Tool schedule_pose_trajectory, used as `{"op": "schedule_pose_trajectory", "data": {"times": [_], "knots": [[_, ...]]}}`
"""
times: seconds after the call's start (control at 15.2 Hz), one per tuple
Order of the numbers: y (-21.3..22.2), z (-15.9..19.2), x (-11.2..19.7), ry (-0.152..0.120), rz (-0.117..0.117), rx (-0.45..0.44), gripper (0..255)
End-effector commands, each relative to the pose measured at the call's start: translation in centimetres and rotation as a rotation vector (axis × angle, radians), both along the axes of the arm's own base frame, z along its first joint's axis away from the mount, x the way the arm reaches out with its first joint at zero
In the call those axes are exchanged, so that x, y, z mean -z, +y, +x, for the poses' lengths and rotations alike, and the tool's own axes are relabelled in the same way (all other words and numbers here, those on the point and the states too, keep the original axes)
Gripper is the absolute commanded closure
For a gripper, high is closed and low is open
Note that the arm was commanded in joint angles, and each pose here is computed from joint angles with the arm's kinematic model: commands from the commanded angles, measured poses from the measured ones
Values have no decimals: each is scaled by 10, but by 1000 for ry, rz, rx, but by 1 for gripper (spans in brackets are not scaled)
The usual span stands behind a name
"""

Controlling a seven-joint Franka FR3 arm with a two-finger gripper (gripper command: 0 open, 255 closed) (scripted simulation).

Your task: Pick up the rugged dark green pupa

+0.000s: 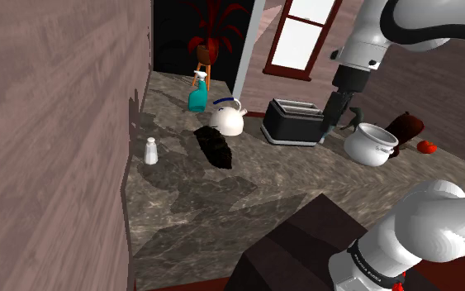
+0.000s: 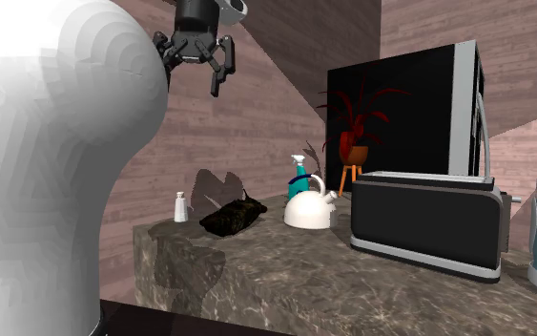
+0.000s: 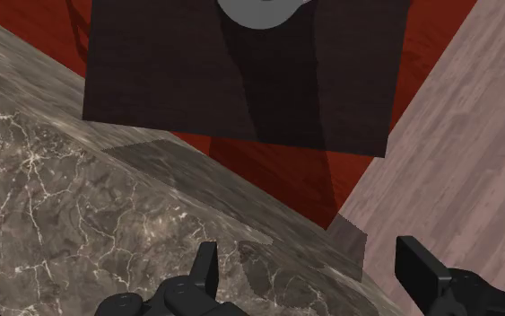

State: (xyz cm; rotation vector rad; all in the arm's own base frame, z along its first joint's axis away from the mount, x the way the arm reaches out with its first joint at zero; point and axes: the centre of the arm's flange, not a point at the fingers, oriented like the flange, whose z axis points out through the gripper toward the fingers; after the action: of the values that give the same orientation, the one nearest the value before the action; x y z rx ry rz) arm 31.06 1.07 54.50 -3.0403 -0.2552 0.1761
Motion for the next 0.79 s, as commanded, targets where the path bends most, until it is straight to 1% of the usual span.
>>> {"op": "schedule_pose_trajectory", "data": {"times": [0.0, 0.73], "knots": [[0, 0, 0, 0, 0, 0, 0], [22, 121, 70, -24, -15, 28, 0]]}}
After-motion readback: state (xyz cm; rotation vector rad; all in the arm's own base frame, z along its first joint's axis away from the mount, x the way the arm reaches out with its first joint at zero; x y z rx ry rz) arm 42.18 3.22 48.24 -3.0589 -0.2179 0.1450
